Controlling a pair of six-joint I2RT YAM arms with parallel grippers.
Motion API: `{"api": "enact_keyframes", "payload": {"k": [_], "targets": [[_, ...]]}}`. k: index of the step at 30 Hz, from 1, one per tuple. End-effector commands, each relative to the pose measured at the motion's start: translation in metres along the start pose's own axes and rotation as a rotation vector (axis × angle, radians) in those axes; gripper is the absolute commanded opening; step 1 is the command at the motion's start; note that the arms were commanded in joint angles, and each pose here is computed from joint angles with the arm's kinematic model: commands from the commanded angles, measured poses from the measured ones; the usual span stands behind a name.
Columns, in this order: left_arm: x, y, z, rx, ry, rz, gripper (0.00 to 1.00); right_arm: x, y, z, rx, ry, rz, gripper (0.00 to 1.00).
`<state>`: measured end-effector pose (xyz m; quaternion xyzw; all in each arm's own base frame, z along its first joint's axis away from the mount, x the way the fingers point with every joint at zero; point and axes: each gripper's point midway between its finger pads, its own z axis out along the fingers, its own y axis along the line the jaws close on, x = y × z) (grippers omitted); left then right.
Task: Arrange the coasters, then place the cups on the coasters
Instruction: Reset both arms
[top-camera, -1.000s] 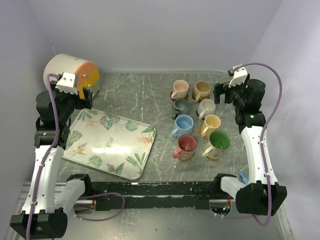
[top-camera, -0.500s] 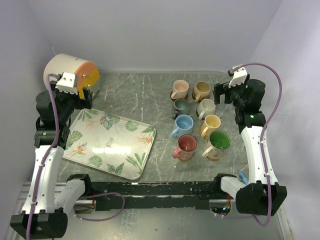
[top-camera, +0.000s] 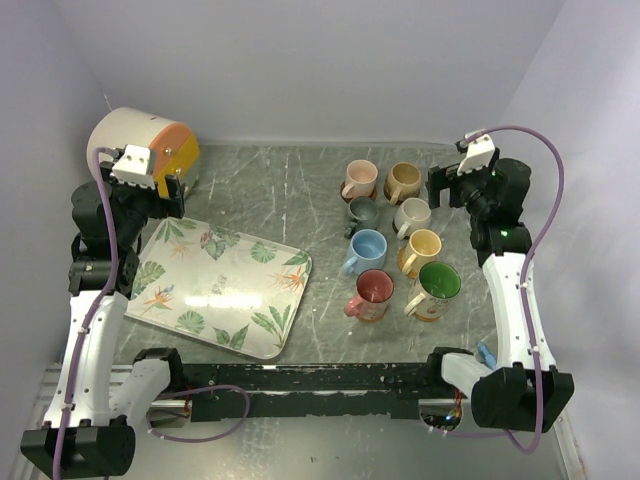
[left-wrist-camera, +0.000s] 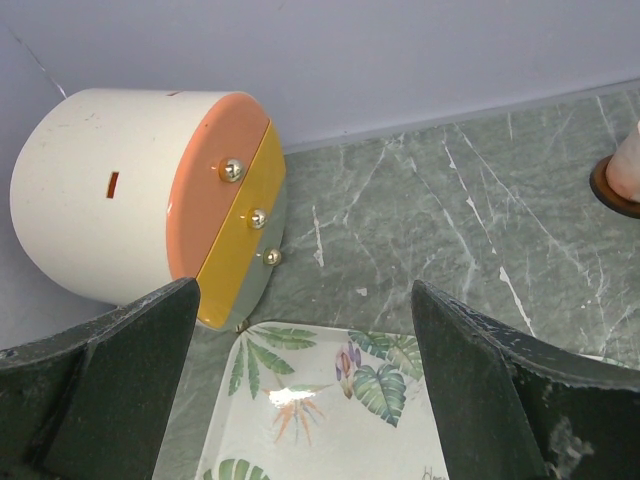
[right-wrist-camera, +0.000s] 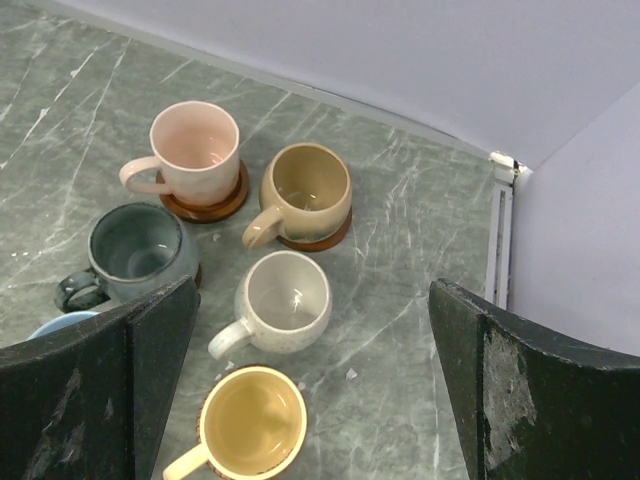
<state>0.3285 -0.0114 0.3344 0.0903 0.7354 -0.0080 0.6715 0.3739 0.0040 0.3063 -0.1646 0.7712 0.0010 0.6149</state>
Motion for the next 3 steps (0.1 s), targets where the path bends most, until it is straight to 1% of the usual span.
{"api": "enact_keyframes", "payload": {"k": [1, 3], "targets": [[-0.0043, 0.0020, -0.0017, -0.004, -0.021, 0.010, 0.98, -0.0152, -0.0027, -0.0070, 0.008, -0.041, -0.017, 1.00], [-0.0046, 0.0024, -0.0016, -0.006, -0.022, 0.011, 0.98, -0.0152, -0.0032, -0.0070, 0.010, -0.041, -0.018, 1.00]]}}
